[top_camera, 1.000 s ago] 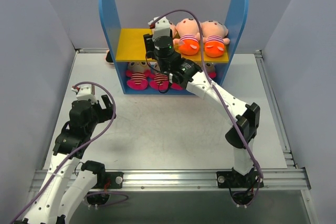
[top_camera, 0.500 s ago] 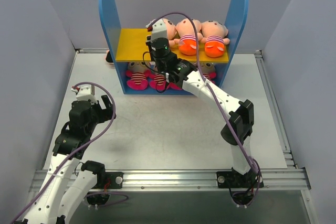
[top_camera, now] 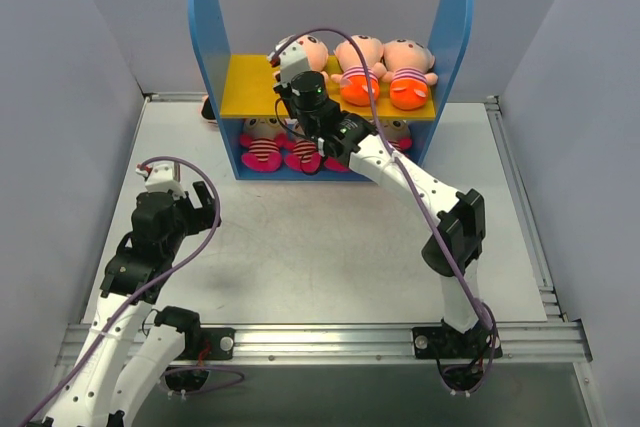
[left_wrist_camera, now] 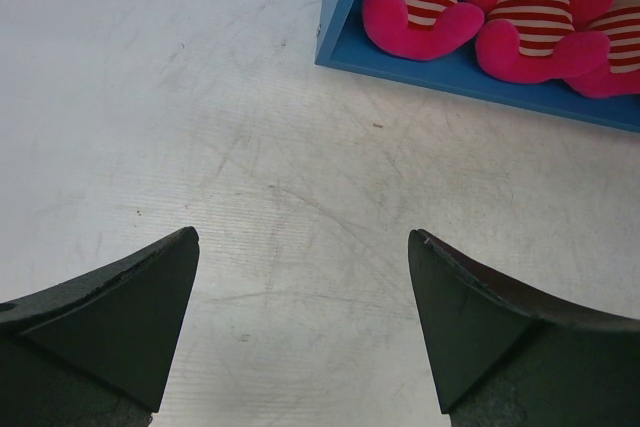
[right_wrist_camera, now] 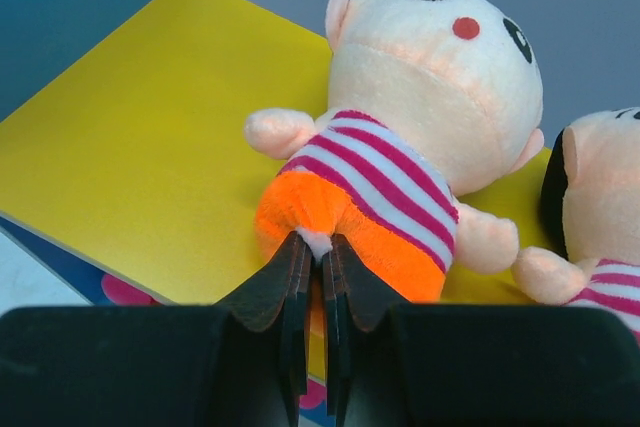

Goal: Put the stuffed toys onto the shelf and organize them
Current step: Adjust the position of the stuffed toy

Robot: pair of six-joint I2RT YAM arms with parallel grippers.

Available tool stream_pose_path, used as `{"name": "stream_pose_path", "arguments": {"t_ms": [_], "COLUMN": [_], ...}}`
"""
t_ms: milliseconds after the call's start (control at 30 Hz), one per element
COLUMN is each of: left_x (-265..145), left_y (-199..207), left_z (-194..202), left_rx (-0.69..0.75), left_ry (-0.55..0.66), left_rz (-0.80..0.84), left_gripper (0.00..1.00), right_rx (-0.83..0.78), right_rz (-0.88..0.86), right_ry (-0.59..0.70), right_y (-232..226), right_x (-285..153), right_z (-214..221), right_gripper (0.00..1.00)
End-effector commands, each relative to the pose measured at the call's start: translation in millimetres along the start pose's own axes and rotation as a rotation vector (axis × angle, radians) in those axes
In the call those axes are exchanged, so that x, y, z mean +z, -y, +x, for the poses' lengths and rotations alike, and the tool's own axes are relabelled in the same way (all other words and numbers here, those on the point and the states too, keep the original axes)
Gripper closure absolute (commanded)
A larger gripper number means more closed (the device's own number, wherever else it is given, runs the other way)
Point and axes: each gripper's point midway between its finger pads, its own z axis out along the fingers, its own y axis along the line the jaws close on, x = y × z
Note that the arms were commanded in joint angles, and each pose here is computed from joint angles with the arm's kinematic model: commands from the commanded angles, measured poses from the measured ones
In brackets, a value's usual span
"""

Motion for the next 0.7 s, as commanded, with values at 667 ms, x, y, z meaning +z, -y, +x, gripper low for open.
{"name": "stream_pose_path", "arguments": {"t_ms": [667], "left_x": [0], "left_y": [5], "left_z": [-6], "left_rx": [0.015], "left_ry": [0.020], "left_rz": [0.024], "left_gripper": [0.06], "right_rx": [-0.073], "right_rz": [0.051], "right_ry": [0.003], "right_y": [34], "right_x": [-13], "right_z": [-15], "right_gripper": [1.00]}}
